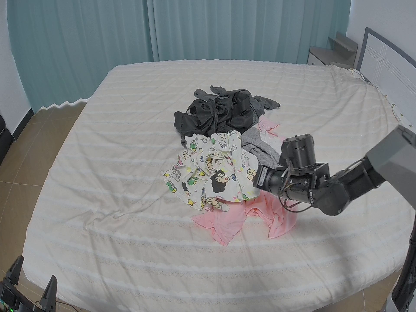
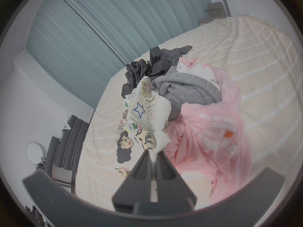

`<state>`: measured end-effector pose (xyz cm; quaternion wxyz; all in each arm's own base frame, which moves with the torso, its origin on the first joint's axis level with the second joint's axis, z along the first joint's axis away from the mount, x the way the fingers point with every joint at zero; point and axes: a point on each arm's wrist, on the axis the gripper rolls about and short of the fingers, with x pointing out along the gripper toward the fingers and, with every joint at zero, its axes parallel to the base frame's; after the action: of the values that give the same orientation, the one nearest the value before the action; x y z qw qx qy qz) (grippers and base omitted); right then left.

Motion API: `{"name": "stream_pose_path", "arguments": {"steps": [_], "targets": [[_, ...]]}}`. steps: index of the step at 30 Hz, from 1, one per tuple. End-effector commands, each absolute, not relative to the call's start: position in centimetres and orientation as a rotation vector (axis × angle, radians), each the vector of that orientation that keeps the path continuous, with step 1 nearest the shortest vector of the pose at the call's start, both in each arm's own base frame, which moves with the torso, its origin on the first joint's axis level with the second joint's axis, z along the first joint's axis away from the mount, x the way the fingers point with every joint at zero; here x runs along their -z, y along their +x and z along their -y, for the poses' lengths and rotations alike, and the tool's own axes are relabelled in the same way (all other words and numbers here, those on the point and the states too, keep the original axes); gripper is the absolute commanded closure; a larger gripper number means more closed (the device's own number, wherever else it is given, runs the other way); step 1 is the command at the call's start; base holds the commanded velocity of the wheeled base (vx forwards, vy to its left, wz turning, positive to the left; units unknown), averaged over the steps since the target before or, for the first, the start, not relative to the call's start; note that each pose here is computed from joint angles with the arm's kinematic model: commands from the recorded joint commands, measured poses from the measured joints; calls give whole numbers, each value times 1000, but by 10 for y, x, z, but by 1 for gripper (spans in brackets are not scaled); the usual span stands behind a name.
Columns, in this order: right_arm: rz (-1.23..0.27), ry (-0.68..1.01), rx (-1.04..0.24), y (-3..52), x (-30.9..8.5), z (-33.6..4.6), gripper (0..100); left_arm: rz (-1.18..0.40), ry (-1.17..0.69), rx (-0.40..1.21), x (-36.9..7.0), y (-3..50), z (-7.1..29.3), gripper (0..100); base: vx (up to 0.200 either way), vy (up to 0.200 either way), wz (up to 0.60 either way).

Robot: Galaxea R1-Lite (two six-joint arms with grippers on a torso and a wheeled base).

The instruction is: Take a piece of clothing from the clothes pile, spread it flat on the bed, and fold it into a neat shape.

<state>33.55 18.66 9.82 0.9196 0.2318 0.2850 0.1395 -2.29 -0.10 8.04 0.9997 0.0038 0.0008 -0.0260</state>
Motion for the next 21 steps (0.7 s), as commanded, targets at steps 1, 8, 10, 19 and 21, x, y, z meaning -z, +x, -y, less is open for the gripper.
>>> {"name": "stream_pose_path", "arguments": {"steps": [1,8,10,19,21], "targets": [[-434,540,-378,271,-146,-148,100,-6,8,52,-76,-23,1,0,0,0,0],[-340,578,-421,232,-168,-114,100,-6,8,52,-76,-23,1,0,0,0,0],[-306,595,-439,222,-178,-98,100,-4,8,52,-76,-23,1,0,0,0,0],[-196,601,-534,186,-209,-75,100,-3,14,54,-76,-23,1,0,0,0,0],[-189,598,-548,183,-213,-76,100,-1,17,54,-77,-23,1,0,0,0,0]]}}
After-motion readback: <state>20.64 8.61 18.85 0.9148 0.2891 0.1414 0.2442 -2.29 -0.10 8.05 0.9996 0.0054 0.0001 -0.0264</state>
